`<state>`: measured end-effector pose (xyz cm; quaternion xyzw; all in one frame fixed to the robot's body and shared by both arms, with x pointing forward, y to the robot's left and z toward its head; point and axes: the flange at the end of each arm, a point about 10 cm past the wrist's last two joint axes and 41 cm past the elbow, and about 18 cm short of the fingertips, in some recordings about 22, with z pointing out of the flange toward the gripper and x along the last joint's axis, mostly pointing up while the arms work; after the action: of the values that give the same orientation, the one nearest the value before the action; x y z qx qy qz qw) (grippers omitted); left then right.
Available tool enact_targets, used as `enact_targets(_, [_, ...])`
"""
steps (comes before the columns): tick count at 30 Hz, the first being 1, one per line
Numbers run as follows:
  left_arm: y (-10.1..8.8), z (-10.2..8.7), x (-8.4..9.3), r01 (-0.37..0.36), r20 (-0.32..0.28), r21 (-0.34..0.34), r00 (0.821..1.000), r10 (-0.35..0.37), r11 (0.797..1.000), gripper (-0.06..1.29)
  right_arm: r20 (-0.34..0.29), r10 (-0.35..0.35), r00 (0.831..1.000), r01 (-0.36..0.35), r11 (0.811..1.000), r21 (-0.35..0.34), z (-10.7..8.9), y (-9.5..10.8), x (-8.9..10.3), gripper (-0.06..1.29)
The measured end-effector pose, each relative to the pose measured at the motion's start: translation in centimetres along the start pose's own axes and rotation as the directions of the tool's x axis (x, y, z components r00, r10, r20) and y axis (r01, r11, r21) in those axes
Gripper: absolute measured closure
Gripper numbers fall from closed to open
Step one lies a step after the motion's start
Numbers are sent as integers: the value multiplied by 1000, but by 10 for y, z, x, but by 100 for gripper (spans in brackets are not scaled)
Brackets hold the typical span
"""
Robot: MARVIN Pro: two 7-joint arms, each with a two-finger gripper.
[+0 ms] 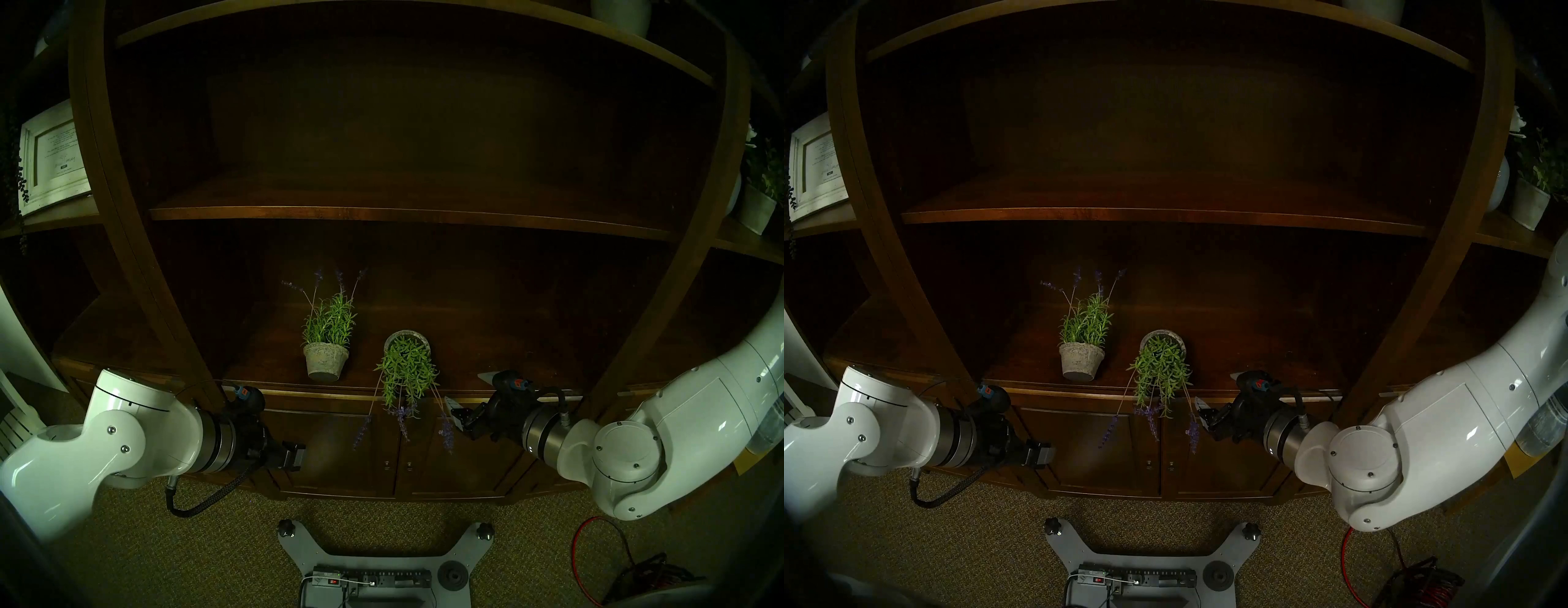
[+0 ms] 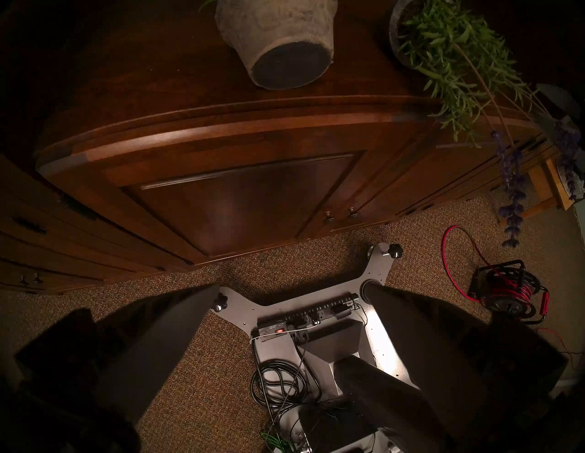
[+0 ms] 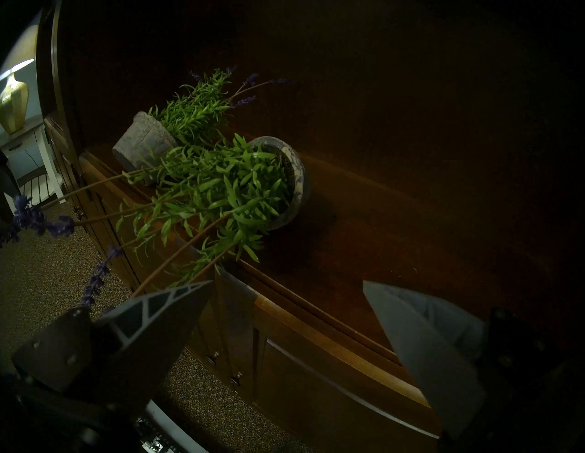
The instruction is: Place the fake decorative plant upright
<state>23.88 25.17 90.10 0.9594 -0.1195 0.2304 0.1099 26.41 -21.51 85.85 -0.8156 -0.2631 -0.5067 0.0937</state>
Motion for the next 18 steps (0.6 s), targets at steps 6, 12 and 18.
enact_targets(6, [0, 1, -1, 1, 3, 0, 1000, -1, 1000, -3, 3, 0, 1000, 0, 1000, 1, 0, 0, -1, -1])
enact_targets(12, [0, 1, -1, 2, 4, 0, 1000, -2, 1000, -3, 5, -1, 1000, 1, 1000, 2, 0, -1, -1, -1])
enact_targets(18, [0, 1, -1, 2, 4, 0, 1000, -2, 1000, -3, 6, -1, 1000, 1, 1000, 3, 0, -1, -2, -1])
